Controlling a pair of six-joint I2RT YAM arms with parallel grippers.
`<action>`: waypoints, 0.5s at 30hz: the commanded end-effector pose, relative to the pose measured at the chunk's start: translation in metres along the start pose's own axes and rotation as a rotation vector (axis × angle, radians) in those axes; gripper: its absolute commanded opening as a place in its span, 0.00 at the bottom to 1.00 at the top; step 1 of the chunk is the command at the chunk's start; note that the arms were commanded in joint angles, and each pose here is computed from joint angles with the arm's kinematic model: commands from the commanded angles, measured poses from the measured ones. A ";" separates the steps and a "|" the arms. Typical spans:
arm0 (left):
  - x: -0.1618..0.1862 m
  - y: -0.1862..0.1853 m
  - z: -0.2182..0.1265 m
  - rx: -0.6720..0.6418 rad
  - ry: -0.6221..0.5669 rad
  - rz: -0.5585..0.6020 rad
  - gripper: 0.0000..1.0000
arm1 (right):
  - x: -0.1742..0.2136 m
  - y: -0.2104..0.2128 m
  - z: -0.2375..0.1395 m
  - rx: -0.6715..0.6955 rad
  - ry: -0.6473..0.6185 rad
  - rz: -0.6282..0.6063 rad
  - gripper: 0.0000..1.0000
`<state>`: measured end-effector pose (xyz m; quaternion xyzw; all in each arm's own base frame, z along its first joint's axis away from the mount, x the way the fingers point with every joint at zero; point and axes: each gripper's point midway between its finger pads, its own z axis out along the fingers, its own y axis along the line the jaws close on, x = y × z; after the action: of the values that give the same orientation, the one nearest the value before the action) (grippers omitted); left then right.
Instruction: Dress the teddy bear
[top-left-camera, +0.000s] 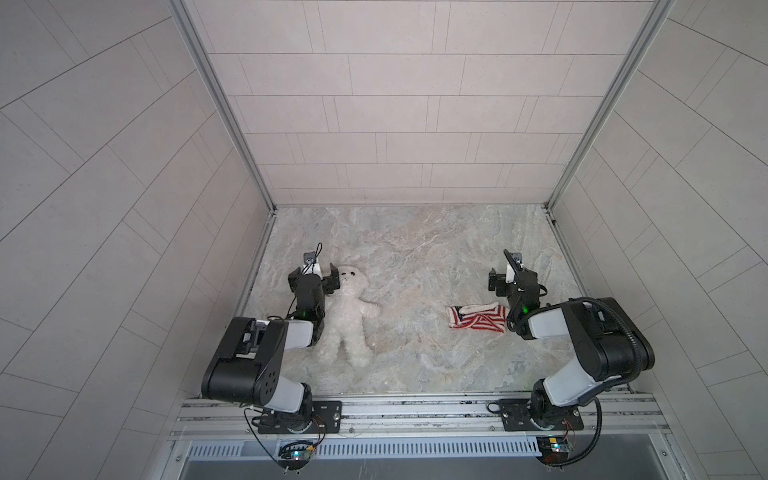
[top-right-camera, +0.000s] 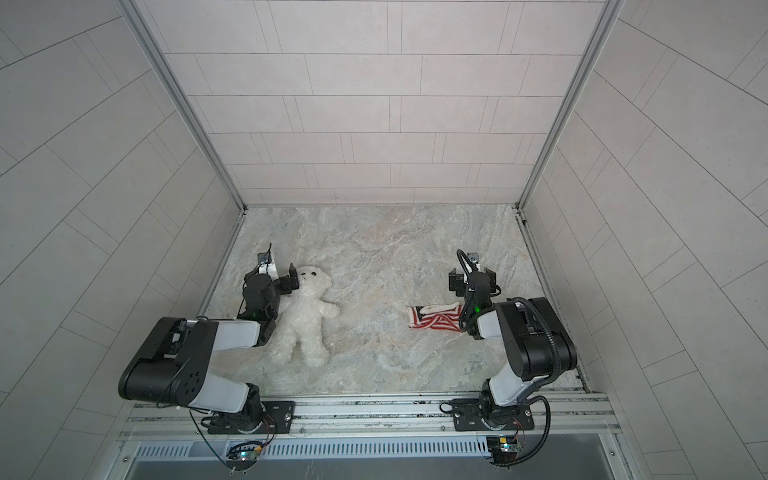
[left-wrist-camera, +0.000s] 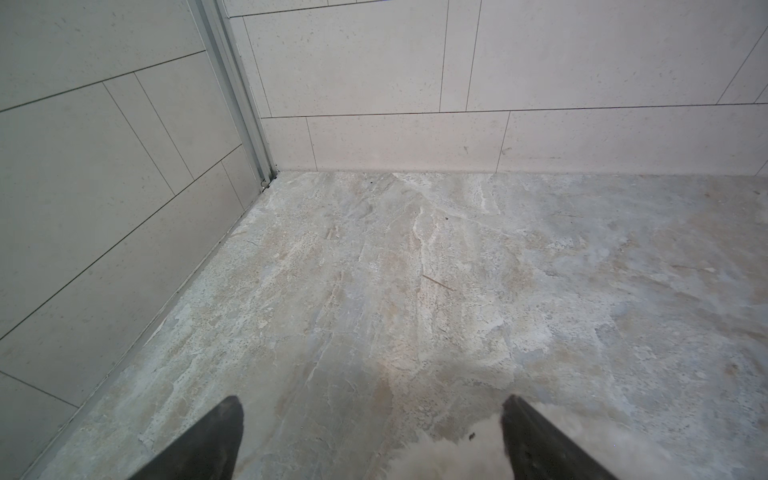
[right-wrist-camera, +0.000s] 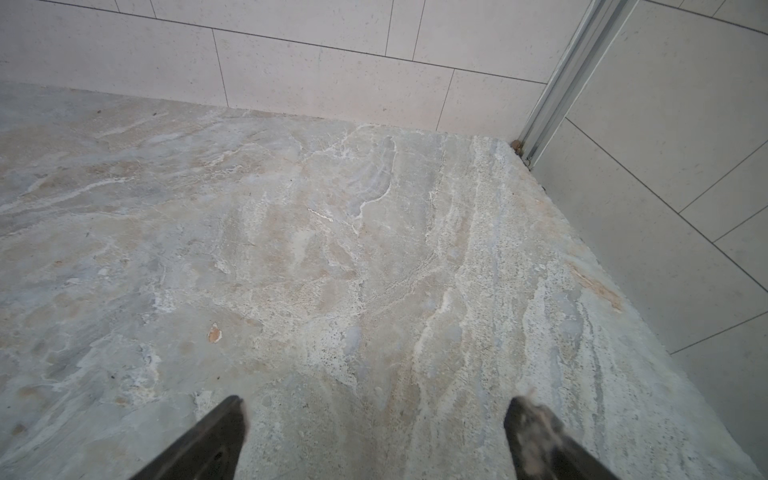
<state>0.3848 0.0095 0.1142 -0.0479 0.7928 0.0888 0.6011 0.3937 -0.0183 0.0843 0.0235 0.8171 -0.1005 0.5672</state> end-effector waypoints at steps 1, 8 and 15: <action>-0.010 -0.002 0.002 0.001 -0.026 -0.001 1.00 | -0.004 0.001 0.001 -0.005 -0.008 -0.013 0.99; -0.016 0.002 -0.002 -0.011 -0.040 -0.014 1.00 | -0.008 -0.006 -0.005 0.030 -0.026 -0.008 1.00; -0.034 -0.001 -0.011 0.017 -0.014 0.001 1.00 | -0.033 -0.014 -0.022 0.056 -0.041 -0.003 1.00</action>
<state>0.3820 0.0098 0.1313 -0.0484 0.7911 0.0881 0.6033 0.3866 -0.0236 0.1152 0.0361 0.8016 -0.1116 0.5862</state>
